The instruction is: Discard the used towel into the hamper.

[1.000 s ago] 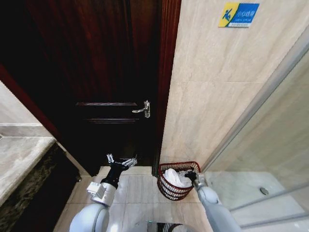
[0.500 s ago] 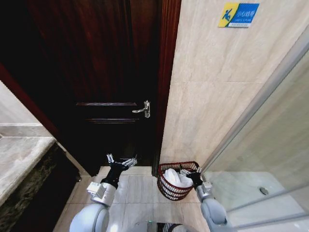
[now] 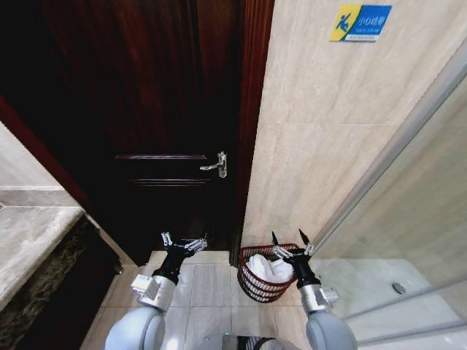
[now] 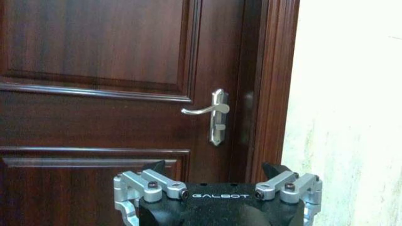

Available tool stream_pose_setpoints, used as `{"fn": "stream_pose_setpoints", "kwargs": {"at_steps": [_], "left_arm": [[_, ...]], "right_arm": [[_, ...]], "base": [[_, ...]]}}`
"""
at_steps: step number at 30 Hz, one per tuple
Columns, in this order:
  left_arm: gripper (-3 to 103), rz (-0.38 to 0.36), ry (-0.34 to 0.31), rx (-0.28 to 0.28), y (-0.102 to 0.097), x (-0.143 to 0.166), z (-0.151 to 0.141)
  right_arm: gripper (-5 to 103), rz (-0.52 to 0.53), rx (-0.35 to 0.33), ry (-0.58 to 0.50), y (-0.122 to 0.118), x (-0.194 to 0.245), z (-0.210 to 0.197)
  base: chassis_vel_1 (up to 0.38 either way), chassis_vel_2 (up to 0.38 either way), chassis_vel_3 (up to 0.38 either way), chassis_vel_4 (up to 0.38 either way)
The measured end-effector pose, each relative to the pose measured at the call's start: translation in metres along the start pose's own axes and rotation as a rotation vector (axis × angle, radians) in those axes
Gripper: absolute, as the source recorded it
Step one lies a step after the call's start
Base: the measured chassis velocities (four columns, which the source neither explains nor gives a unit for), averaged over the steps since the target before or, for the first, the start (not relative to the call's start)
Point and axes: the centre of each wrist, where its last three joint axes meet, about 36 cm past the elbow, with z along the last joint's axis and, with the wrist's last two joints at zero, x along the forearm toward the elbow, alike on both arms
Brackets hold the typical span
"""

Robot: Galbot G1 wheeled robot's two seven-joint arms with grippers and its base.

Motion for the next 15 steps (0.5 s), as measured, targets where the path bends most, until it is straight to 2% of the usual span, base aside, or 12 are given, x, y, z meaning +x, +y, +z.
{"fn": "stream_pose_setpoints", "kwargs": {"at_steps": [10,13,15], "left_arm": [[100,0.000,0.000,0.000,0.000,0.000,0.000],[100,0.000,0.000,0.000,0.000,0.000,0.000],[100,0.000,0.000,0.000,0.000,0.000,0.000]], "right_arm": [[100,0.010,0.019,-0.059,0.001,0.004,-0.044],[100,-0.007,-0.007,-0.079,0.000,0.003,-0.052],[100,-0.042,0.004,-0.100,-0.007,0.001,-0.056]], "base": [[0.000,0.000,0.000,0.000],[0.000,0.000,0.000,0.000],[0.000,0.000,0.000,0.000]]}}
